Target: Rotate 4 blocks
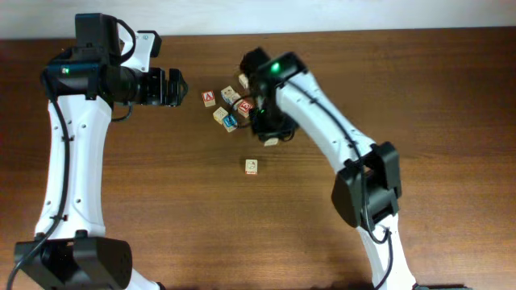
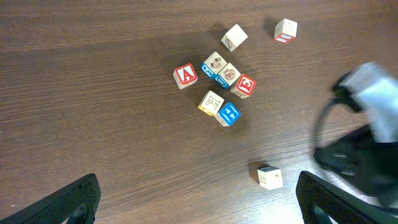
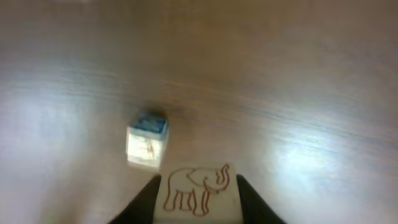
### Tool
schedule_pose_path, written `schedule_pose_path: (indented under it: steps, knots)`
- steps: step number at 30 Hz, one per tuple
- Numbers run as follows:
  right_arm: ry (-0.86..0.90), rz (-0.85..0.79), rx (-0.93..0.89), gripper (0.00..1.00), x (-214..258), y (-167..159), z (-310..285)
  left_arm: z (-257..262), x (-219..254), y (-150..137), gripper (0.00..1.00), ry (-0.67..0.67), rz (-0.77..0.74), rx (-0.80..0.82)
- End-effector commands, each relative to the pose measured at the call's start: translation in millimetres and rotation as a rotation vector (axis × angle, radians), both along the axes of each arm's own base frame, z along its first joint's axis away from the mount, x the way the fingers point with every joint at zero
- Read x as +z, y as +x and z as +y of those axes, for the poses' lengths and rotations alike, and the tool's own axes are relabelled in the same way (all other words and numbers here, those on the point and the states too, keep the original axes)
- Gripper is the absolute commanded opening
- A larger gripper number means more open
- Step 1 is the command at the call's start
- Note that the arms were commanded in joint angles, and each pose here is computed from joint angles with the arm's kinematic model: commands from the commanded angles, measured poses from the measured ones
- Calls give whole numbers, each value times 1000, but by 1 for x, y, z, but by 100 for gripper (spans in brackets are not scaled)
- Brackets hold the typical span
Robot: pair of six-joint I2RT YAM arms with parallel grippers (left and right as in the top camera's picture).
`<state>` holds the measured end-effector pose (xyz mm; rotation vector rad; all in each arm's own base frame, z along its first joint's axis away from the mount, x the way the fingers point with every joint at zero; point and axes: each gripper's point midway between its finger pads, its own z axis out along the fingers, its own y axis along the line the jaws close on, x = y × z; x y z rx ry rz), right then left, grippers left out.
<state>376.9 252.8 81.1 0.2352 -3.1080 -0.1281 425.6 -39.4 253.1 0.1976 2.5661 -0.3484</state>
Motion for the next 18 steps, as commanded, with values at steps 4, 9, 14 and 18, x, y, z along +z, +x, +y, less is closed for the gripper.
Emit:
schedule_pose_path:
  steps: [4, 9, 14, 18]
  knots:
    - [-84, 72, -126, 25, -73, -27, -11, -2, 5, 3, 99, -3, -19, -15]
    - [-55, 109, -129, 32, -73, -34, -6, -2, 5, 3, 99, -3, -19, -15]
    - [-43, 130, -124, 42, -68, -37, -4, -2, 5, 3, 99, -3, -19, -15]
    - [-21, -63, -71, 52, 5, 23, -16, -2, 5, 3, 99, -3, -19, -15]
